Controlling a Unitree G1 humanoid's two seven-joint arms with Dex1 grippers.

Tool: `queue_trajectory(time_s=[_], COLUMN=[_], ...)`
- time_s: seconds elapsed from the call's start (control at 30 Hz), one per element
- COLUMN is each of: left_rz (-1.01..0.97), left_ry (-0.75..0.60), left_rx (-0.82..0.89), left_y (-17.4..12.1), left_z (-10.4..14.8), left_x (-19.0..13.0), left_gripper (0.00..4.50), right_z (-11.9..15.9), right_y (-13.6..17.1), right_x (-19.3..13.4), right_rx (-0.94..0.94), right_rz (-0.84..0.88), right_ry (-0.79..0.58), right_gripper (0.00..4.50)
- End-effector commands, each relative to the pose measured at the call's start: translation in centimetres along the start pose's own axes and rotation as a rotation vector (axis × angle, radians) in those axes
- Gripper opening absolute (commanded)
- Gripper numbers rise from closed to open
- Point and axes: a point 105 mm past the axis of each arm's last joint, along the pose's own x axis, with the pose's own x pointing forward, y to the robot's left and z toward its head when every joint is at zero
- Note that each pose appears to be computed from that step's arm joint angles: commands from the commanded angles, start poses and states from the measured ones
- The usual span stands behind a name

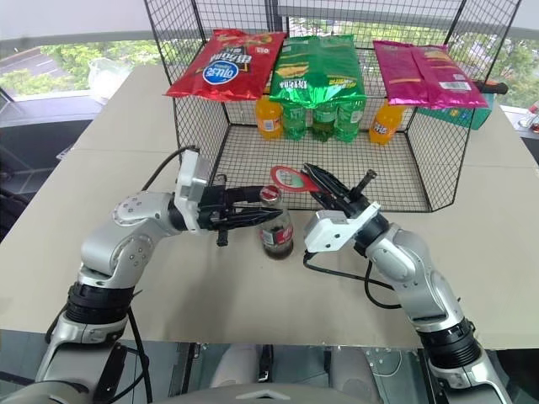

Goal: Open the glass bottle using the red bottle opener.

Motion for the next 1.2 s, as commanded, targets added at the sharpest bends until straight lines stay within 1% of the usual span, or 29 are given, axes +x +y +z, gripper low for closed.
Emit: queue_trajectory(time_s=[0.03, 0.13, 0.3, 0.43, 0.53, 0.67, 0.77, 0.87, 0.93, 0.97, 1.0, 1.03, 1.1, 1.13, 1.2], left_rz=[-0.049, -0.048, -0.043, -0.040, -0.041, -0.040, -0.038, -0.031, -0.025, -0.024, -0.021, -0.019, -0.017, -0.017, -0.018], left_ry=[0.023, 0.028, 0.034, 0.036, 0.041, 0.047, 0.050, 0.059, 0.065, 0.070, 0.076, 0.081, 0.088, 0.091, 0.094], left_rx=[-0.030, -0.033, -0.036, -0.040, -0.044, -0.047, -0.052, -0.062, -0.067, -0.068, -0.069, -0.070, -0.074, -0.076, -0.078], left_y=[-0.9, -0.9, -0.7, -0.8, -1.0, -1.1, -1.2, -1.2, -1.1, -1.1, -1.0, -0.9, -0.8, -0.8, -0.7], left_z=[-0.7, -0.9, -1.0, -0.9, -0.8, -0.7, -0.7, -1.0, -1.2, -1.3, -1.4, -1.6, -1.9, -2.1, -2.4], left_x=[0.3, 0.2, 0.1, 0.0, -0.1, -0.3, -0.4, -0.5, -0.6, -0.7, -0.7, -0.8, -0.9, -0.9, -0.9], left_gripper=[1.19, 1.19, 1.19, 1.18, 1.18, 1.18, 1.18, 1.17, 1.17, 1.17, 1.17, 1.17, 1.17, 1.17, 1.17], right_z=[1.6, 1.8, 1.6, 0.5, 0.7, 1.1, 1.0, -0.4, -1.3, -1.6, -2.1, -2.5, -2.4, -1.9, -0.5], right_y=[-0.4, 0.9, 5.0, 8.2, 10.1, 11.8, 12.9, 14.6, 13.5, 12.6, 11.1, 8.9, 3.5, 0.8, -3.2], right_x=[0.0, 0.1, -0.1, -0.3, -0.2, 0.0, -0.1, -1.4, -1.8, -1.7, -1.5, -1.0, 0.5, 1.3, 2.6], right_rx=[0.001, 0.032, 0.137, 0.176, 0.174, 0.132, 0.062, -0.061, -0.121, -0.149, -0.186, -0.238, -0.359, -0.417, -0.493], right_rz=[-0.025, -0.001, 0.071, 0.124, 0.159, 0.196, 0.221, 0.316, 0.331, 0.323, 0.307, 0.285, 0.224, 0.188, 0.132], right_ry=[-0.065, -0.084, -0.086, -0.059, -0.071, -0.101, -0.116, -0.107, -0.106, -0.106, -0.104, -0.109, -0.129, -0.148, -0.183], right_gripper=[0.00, 0.00, 0.00, 0.00, 0.00, 0.00, 0.00, 0.00, 0.00, 0.00, 0.00, 0.00, 0.00, 0.00, 0.00])
